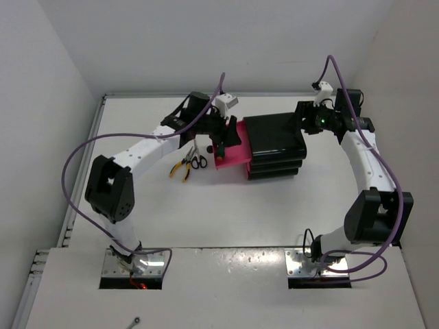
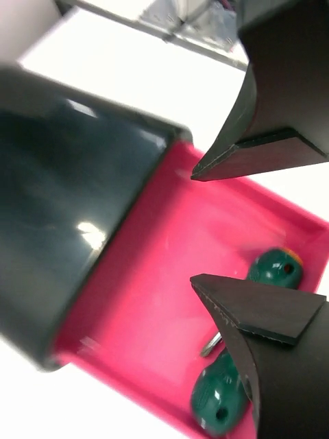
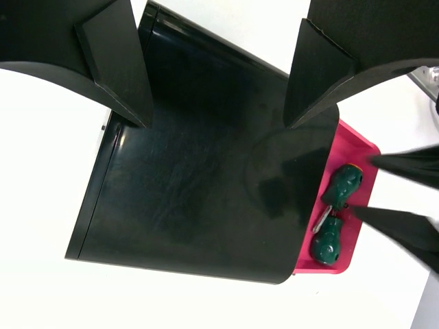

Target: Sort the tools into containers

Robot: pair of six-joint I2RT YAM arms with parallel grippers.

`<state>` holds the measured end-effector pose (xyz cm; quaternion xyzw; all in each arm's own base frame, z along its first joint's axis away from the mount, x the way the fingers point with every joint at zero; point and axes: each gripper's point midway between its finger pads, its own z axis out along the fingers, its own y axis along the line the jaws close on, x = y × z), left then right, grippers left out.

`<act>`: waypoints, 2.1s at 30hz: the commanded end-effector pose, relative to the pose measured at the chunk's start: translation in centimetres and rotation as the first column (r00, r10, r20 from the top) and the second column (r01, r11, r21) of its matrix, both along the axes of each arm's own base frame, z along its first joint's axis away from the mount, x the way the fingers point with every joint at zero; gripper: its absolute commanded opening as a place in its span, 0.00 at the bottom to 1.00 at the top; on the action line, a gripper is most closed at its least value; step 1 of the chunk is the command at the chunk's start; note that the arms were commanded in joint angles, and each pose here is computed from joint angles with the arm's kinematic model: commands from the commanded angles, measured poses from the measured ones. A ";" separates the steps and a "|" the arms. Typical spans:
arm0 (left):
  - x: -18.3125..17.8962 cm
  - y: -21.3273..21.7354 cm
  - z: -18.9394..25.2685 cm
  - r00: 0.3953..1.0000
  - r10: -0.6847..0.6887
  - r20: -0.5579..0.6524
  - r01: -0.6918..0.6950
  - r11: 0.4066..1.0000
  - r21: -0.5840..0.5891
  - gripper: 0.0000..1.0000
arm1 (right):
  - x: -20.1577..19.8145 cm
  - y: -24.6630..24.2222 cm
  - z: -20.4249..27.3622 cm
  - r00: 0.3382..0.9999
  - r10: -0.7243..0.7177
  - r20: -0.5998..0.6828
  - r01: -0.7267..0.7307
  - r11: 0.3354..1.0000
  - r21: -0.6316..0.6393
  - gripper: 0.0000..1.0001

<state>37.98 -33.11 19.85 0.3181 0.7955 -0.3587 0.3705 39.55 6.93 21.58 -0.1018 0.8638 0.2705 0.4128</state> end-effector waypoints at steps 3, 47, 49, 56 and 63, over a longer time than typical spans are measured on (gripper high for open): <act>-0.4 2.8 12.7 0.970 0.128 0.206 -0.079 0.969 -0.233 0.60 | 0.3 0.1 3.6 0.993 0.019 0.115 -0.017 1.000 -0.022 0.76; -1.7 11.7 -6.6 0.752 -0.193 -0.631 -0.144 0.886 -0.442 0.63 | -1.2 -1.3 4.3 0.989 -0.028 0.146 0.041 0.996 -0.084 0.76; -1.4 11.7 -6.7 0.761 -0.194 -0.619 -0.132 0.888 -0.441 0.62 | -1.1 -1.3 4.0 0.990 -0.028 0.135 0.040 0.996 -0.084 0.76; -1.2 11.3 -7.1 0.766 -0.246 -0.593 -0.077 0.882 -0.465 0.61 | -0.9 -1.2 4.0 0.991 -0.021 0.135 0.032 0.996 -0.078 0.76; -1.0 10.9 -7.6 0.754 -0.316 -0.576 -0.012 0.870 -0.492 0.61 | -0.9 -1.1 4.1 0.991 -0.015 0.136 0.025 0.997 -0.073 0.76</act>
